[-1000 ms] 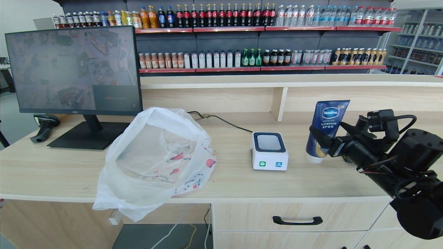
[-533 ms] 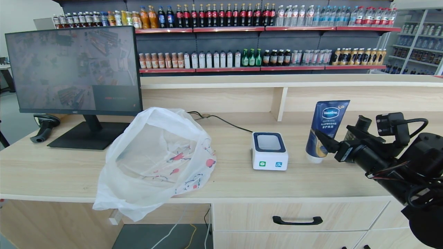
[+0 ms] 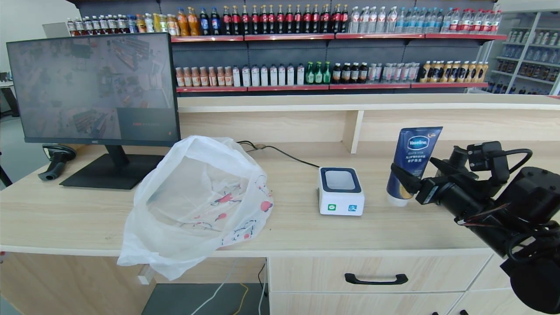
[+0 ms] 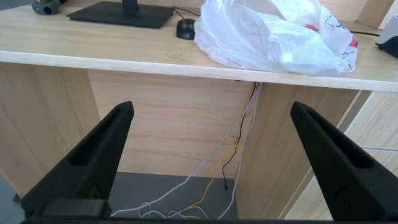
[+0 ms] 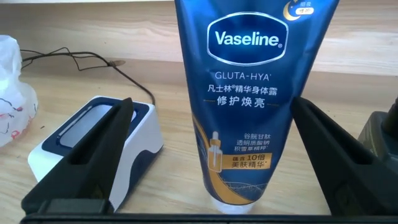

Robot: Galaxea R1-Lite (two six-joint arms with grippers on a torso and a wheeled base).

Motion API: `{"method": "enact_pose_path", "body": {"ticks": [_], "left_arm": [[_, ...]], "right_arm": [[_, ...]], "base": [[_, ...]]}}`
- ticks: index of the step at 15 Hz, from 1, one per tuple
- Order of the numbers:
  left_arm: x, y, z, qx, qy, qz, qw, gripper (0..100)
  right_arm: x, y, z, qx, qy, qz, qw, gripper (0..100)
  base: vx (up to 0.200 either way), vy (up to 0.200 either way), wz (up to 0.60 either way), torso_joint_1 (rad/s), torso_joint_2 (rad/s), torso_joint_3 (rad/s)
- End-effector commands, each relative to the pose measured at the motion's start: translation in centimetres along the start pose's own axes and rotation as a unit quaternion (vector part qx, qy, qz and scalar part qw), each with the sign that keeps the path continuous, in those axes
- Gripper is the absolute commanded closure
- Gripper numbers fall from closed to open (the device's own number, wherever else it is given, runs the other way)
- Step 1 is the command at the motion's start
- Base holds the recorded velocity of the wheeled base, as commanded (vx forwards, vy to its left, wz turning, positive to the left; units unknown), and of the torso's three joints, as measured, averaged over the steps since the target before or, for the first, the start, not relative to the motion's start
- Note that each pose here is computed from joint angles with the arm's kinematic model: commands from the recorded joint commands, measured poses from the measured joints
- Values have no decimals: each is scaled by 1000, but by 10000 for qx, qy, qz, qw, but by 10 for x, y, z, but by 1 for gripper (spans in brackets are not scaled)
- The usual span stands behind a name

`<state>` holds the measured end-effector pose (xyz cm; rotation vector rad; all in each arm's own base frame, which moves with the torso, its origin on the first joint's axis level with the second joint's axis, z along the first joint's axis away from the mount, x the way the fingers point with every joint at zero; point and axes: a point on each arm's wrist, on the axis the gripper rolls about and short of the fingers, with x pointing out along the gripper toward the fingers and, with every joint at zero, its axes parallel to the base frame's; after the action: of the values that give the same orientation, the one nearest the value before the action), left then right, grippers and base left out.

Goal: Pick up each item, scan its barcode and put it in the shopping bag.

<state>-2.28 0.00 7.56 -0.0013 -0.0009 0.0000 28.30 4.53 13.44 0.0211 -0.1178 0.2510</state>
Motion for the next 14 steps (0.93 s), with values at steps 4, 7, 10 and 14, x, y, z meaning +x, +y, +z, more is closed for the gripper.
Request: {"method": "enact_pose_path", "body": {"ticks": [4, 7, 10, 14], "left_arm": [[0, 0, 0, -1, -3, 0, 10000, 0], [0, 0, 0, -1, -3, 0, 10000, 0], [0, 0, 0, -1, -3, 0, 10000, 0], [0, 0, 0, -1, -3, 0, 10000, 0]], "right_arm": [[7, 5, -4, 15, 24, 98, 9999, 0], [8, 4, -6, 23, 47, 82, 10000, 0], [12, 3, -8, 37, 47, 67, 10000, 0], [16, -2, -13, 41, 92, -3, 9999, 0]], "base": [[0, 0, 0, 0, 0, 0], [0, 0, 0, 0, 0, 0], [0, 0, 0, 0, 0, 0], [0, 0, 0, 0, 0, 0]]}}
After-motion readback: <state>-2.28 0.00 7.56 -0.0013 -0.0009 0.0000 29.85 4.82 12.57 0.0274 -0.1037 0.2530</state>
